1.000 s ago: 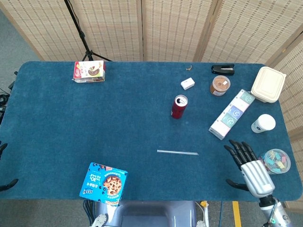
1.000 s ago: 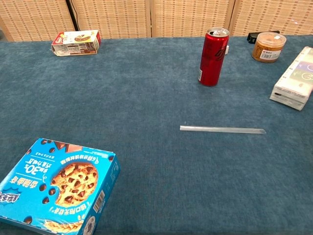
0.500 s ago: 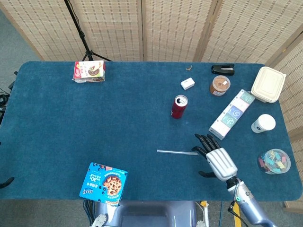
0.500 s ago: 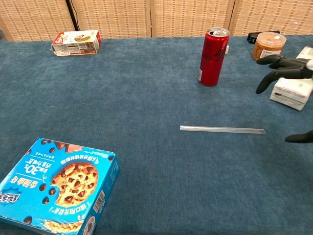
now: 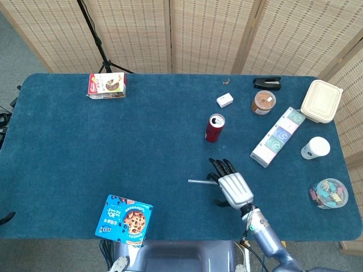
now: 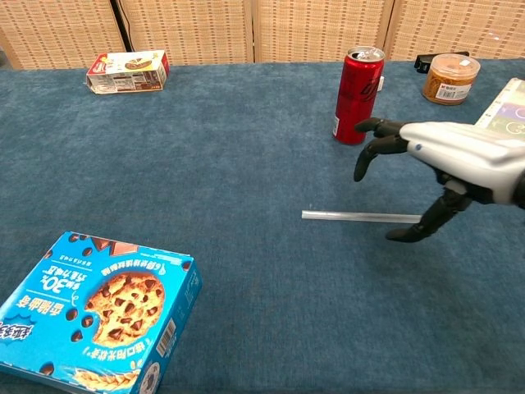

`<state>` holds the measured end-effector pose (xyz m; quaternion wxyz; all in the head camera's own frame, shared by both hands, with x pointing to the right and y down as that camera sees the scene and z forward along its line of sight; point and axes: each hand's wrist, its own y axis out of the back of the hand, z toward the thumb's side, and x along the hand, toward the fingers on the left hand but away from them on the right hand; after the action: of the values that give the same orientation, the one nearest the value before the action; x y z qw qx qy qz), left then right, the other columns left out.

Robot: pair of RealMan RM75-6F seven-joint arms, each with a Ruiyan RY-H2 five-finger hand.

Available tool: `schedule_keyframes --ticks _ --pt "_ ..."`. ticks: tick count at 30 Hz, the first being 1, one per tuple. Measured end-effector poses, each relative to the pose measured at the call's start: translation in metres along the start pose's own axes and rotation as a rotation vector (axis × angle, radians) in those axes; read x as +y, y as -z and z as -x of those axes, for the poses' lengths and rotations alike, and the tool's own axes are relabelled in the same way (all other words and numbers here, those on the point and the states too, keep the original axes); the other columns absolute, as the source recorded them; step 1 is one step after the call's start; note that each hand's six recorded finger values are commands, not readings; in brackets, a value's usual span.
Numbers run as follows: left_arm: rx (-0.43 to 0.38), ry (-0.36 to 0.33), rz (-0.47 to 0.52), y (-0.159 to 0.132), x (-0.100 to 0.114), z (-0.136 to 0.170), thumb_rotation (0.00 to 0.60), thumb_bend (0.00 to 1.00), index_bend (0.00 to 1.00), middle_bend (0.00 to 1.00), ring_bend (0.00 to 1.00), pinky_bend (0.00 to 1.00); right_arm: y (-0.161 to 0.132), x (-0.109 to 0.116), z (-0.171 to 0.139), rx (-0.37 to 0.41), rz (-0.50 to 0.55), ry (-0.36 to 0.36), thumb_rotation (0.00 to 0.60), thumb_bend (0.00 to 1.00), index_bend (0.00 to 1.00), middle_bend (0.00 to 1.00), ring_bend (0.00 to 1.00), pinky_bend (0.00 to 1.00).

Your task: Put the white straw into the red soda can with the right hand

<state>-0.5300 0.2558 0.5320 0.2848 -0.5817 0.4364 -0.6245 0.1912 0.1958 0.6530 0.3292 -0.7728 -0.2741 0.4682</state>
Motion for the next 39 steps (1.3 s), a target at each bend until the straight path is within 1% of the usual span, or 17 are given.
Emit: schedule_keyframes --ticks 9,16,23,31,39 --pt "0.007 0.011 0.001 0.001 -0.001 -0.003 0.600 0.00 0.00 0.00 0.00 0.00 -0.011 -0.014 0.021 -0.016 0.003 -0.021 0.600 0.23 0.33 0.00 0.00 0.00" --pt "0.014 0.012 0.005 0.003 -0.001 -0.005 0.600 0.00 0.00 0.00 0.00 0.00 -0.017 -0.022 0.037 -0.038 0.015 -0.041 0.600 0.26 0.34 0.00 0.00 0.00" --pt "0.018 0.014 0.008 0.004 -0.001 -0.006 0.600 0.00 0.00 0.00 0.00 0.00 -0.017 -0.029 0.048 -0.065 0.007 -0.067 0.600 0.33 0.36 0.00 0.00 0.00" --pt "0.023 0.015 0.012 0.005 0.000 -0.007 0.600 0.00 0.00 0.00 0.00 0.00 -0.018 -0.034 0.057 -0.087 0.006 -0.098 0.600 0.36 0.37 0.00 0.00 0.00" --pt "0.025 0.012 0.019 0.006 0.001 -0.007 0.600 0.00 0.00 0.00 0.00 0.00 -0.018 -0.035 0.064 -0.105 0.006 -0.108 0.600 0.42 0.40 0.00 0.00 0.00"
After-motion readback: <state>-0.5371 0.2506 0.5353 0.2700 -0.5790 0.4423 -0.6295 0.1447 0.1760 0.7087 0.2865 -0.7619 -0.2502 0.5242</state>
